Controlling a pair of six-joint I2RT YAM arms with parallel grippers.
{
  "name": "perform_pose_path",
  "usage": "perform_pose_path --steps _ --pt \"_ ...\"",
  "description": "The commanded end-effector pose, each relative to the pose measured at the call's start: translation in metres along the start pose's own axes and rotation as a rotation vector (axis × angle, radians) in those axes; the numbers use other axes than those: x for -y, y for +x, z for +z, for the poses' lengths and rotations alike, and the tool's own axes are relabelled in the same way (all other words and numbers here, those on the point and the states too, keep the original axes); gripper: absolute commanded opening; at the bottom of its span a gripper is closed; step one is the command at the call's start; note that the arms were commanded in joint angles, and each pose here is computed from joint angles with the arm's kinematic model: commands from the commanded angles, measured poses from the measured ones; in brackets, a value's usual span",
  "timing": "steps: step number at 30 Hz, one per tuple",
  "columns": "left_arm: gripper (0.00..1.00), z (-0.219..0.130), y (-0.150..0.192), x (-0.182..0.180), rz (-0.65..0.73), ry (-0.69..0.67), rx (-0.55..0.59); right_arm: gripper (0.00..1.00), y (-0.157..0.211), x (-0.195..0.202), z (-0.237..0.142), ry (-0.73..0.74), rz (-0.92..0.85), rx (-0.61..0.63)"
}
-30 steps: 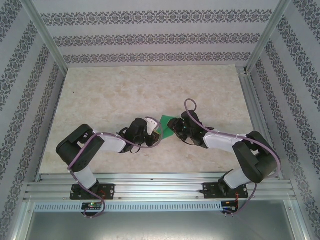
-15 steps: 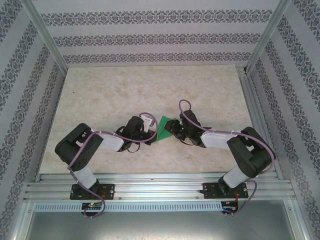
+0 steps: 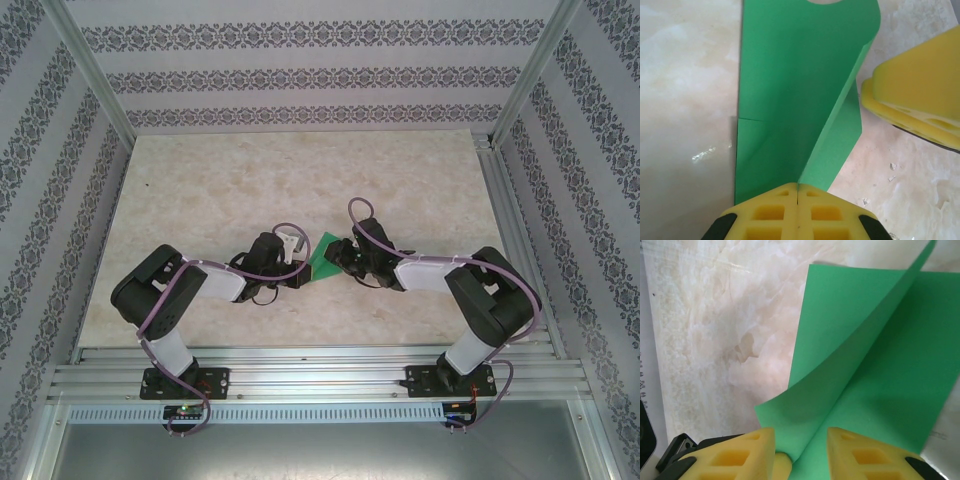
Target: Fold a paper plane with a square sheet of paper (pick it up from the middle)
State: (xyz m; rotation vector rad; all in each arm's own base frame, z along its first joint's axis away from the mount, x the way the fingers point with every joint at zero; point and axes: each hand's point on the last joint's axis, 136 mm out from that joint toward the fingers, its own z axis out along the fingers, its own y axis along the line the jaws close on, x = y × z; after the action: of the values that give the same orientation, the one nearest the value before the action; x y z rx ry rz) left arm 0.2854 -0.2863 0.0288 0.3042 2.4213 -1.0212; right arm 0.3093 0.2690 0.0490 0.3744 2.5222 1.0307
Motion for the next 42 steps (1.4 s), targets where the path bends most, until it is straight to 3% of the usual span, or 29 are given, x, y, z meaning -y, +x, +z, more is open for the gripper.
perform_pose_path --steps 1,12,25,33,42 --pt "0.06 0.001 0.003 -0.005 -0.049 0.007 -0.013 0.33 0.0 -0.007 0.008 0.005 -0.036 -0.02" --pt "0.07 -0.003 -0.004 -0.002 -0.098 0.034 -0.011 0.35 0.007 0.008 0.019 0.068 -0.008 -0.053" --pt "0.17 0.001 0.001 -0.002 -0.117 0.032 -0.063 0.48 0.008 0.024 0.022 0.138 0.023 -0.047" --pt "0.22 -0.007 -0.008 0.003 -0.118 0.041 -0.051 0.48 0.013 0.046 0.022 0.251 0.043 -0.062" --pt "0.36 -0.021 -0.019 0.004 -0.103 0.018 -0.019 0.44 0.019 0.076 0.02 0.389 0.113 -0.057"
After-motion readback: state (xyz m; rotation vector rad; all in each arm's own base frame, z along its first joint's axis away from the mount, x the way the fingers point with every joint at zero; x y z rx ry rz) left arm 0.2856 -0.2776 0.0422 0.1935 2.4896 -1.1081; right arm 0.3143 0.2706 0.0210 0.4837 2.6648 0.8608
